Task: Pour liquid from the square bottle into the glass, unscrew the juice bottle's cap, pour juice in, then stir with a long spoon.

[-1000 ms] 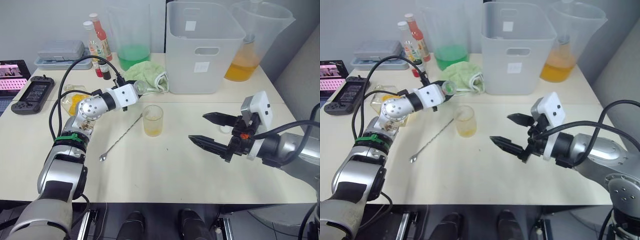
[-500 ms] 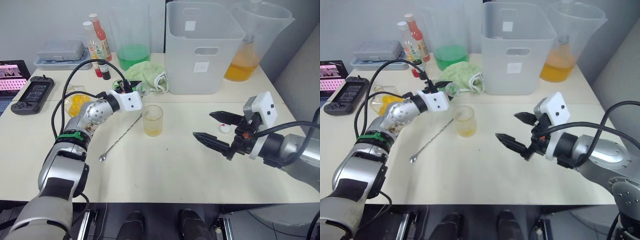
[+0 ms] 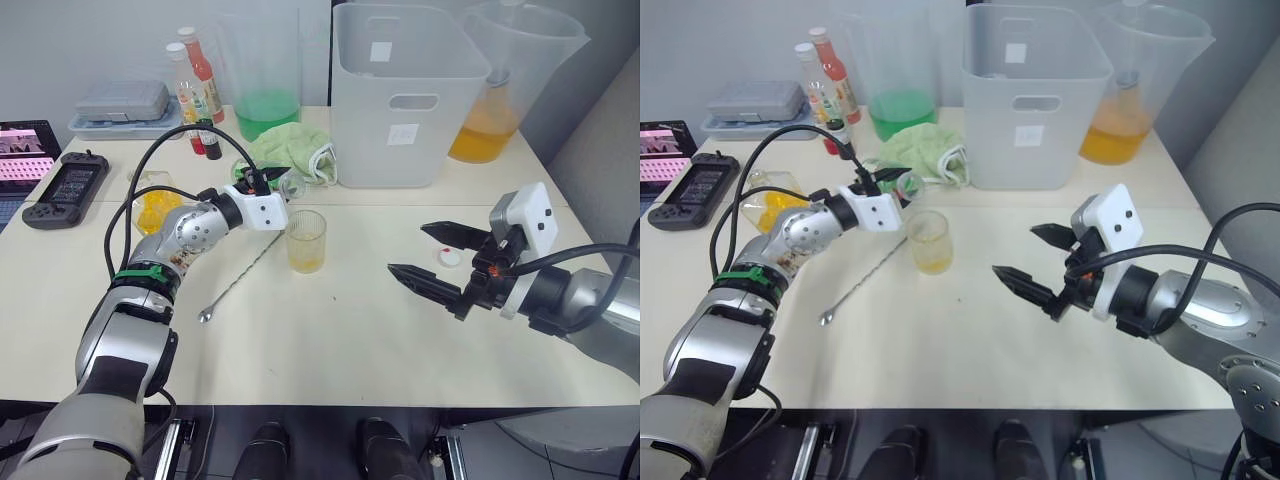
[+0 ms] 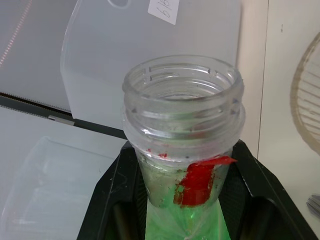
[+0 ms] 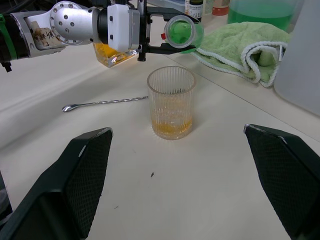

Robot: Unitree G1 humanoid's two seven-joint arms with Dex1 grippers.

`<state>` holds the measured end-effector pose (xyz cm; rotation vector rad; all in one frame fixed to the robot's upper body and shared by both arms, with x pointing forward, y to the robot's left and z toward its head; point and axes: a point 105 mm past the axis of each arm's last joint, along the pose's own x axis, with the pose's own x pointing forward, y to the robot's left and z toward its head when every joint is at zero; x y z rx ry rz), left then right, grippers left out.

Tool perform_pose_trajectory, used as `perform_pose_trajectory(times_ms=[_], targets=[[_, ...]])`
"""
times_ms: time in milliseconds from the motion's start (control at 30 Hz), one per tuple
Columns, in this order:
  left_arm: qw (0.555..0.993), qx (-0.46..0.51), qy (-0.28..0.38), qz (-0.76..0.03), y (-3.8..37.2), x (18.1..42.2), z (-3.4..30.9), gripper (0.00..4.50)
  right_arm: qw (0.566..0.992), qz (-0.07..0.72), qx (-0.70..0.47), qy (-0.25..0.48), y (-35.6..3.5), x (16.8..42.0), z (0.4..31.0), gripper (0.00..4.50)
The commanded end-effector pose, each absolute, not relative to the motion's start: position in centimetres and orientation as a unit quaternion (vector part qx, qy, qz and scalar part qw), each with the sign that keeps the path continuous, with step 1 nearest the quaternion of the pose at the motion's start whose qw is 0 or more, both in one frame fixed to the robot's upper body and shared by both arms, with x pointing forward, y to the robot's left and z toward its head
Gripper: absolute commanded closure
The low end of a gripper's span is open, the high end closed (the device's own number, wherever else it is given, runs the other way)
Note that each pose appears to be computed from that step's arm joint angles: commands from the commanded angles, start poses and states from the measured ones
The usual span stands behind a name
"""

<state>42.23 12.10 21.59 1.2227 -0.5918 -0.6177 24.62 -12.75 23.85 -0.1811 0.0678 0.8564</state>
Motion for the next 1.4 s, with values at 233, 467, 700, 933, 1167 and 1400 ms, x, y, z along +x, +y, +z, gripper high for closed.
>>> perform_pose_trajectory(times_ms=[233,467,700,933,1167,1400], targets=[[0.69,0.59,-0.341,-0.244,11.6,41.4,23.9,2.98,0.906,0.41,-0.107,0.009,-13.0,24.2,24.9,0.02],[0.68,0.597,-0.348,-0.246,11.1,41.3,23.5,2.98,0.907,0.405,-0.111,0.005,-13.3,24.3,25.1,0.02],[0.665,0.613,-0.35,-0.243,11.1,41.3,23.3,2.98,0.909,0.402,-0.109,0.003,-13.7,24.4,24.8,0.02],[0.652,0.627,-0.36,-0.231,11.1,41.4,23.7,2.98,0.91,0.4,-0.108,0.002,-14.0,24.4,24.4,0.02],[0.642,0.639,-0.362,-0.222,11.2,41.5,23.7,2.98,0.909,0.401,-0.111,0.001,-14.0,24.4,24.3,0.02],[0.626,0.655,-0.365,-0.215,11.2,41.6,23.6,2.98,0.908,0.403,-0.112,-0.001,-13.8,24.4,24.4,0.02]])
